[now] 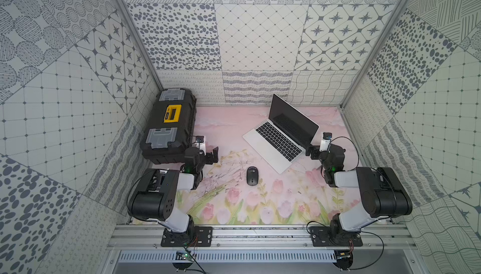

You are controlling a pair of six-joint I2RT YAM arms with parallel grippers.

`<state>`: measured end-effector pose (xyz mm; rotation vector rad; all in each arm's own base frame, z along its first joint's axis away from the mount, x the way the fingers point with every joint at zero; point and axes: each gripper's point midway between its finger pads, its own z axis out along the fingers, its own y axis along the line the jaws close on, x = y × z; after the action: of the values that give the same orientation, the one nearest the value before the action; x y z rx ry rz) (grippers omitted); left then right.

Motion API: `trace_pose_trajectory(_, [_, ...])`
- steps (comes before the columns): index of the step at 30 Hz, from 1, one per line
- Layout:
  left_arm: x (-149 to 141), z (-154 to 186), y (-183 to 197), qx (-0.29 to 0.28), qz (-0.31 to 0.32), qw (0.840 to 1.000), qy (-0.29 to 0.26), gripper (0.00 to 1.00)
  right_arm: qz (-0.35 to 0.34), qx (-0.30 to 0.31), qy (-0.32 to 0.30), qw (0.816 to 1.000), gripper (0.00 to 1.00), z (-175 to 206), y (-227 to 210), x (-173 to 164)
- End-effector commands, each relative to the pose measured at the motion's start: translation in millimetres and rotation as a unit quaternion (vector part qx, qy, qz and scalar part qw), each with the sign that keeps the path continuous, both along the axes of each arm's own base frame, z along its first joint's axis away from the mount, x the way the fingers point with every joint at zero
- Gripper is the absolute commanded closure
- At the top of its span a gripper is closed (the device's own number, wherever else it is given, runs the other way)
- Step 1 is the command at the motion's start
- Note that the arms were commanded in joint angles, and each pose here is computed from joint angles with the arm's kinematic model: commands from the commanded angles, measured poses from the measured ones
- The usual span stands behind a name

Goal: Insert the wireless mouse receiver into the laptop
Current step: Pick up the mouse from the center of the board.

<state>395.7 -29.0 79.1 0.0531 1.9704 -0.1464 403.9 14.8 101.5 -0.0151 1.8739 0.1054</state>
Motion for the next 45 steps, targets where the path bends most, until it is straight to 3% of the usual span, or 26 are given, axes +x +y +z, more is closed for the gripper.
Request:
trace_pose_trajectory(1, [2, 0, 3, 0.006, 0.006, 1.0, -0.001, 0.01, -0.003, -0.004, -0.014, 1.0, 0.03, 7, 0, 3])
trace_pose_trajectory(10, [-2, 2, -1, 0.001, -0.014, 1.0, -0.009, 0.01, -0.01, -0.001, -0.027, 1.0, 0.03, 11, -3, 1])
trace_pose_trajectory(15, [-42, 43, -22, 0.01, -0.071, 0.991, -0.112, 0.02, -0.01, -0.014, -0.083, 0.996, 0.03, 48, 3, -36])
trace_pose_trajectory(18, [-68, 69, -39, 0.016, -0.087, 0.986, -0.142, 0.01, -0.007, 0.037, -0.027, 0.999, 0.03, 73, 20, -52])
trace_pose_trajectory(21, [-87, 94, -66, -0.046, -0.13, 0.985, -0.1, 0.02, 0.029, 0.071, 0.032, 0.997, 0.03, 80, 62, -67])
trace_pose_trajectory(25, [-113, 135, -95, -0.056, -0.165, 0.978, -0.116, 0.02, 0.093, 0.089, 0.107, 0.986, 0.03, 55, 151, -91])
trace_pose_trajectory(33, [-156, 171, -132, 0.004, -0.234, 0.972, -0.015, 0.01, 0.157, 0.049, 0.201, 0.966, 0.03, -7, 315, -149])
trace_pose_trajectory(39, [-181, 154, -135, 0.092, -0.3, 0.949, 0.03, 0.01, 0.116, 0.007, 0.226, 0.967, 0.03, -51, 331, -160])
trace_pose_trajectory(45, [-191, 140, -141, 0.108, -0.34, 0.933, 0.042, 0.01, 0.107, -0.012, 0.253, 0.962, 0.03, -77, 320, -155])
